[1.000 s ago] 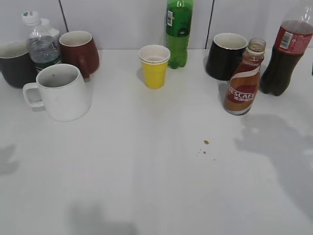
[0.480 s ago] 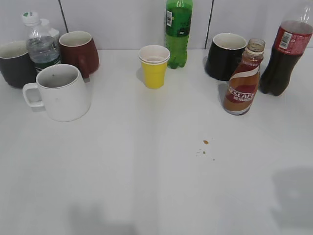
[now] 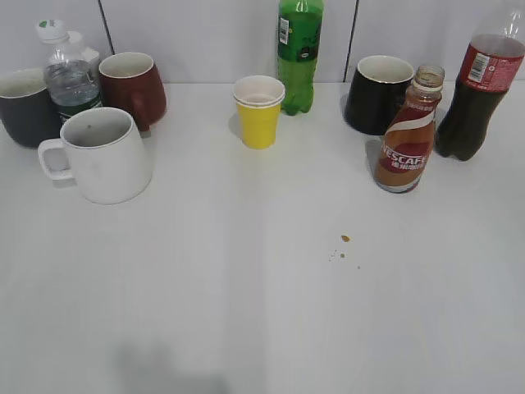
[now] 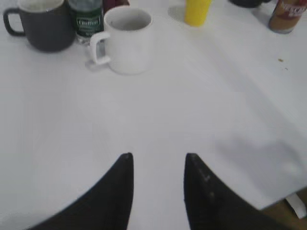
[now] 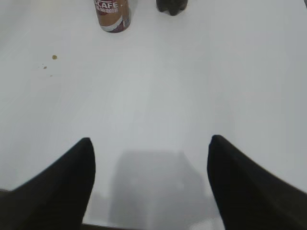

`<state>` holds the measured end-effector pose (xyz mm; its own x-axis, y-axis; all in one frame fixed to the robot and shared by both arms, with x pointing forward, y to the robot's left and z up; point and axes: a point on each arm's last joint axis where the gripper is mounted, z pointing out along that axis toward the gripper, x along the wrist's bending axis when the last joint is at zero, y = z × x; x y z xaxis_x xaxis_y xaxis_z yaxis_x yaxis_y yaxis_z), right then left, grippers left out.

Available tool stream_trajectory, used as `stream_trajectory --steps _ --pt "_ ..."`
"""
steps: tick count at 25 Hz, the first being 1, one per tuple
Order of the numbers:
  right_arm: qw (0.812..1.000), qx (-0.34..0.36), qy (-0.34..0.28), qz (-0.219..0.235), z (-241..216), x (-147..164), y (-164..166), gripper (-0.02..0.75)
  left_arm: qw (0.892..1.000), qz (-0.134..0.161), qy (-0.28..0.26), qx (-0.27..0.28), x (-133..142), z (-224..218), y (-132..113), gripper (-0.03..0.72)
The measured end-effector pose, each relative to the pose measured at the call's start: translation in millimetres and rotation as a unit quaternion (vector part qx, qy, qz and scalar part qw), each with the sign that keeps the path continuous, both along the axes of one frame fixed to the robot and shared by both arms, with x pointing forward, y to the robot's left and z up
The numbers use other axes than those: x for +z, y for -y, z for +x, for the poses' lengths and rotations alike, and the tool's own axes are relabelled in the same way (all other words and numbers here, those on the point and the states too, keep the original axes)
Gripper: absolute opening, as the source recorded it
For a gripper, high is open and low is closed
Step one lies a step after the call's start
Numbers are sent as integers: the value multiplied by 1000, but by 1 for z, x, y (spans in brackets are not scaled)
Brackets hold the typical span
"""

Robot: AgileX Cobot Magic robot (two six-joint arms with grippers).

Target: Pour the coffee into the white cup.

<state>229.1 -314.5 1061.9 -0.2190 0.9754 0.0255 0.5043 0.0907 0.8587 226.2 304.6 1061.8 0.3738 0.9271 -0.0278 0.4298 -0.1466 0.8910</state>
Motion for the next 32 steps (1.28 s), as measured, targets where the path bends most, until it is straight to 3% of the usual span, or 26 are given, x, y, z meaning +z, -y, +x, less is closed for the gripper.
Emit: stream_trajectory --steps 10,24,32 --pt "999 11 37 13 6 -9 -4 563 1000 1 10 -3 -5 4 2 278" --pt "999 12 41 14 6 -8 -4 557 1000 1 10 -2 -5 4 2 241" --pt "999 -10 43 12 6 -8 -5 555 997 2 10 80 -5 4 3 238"
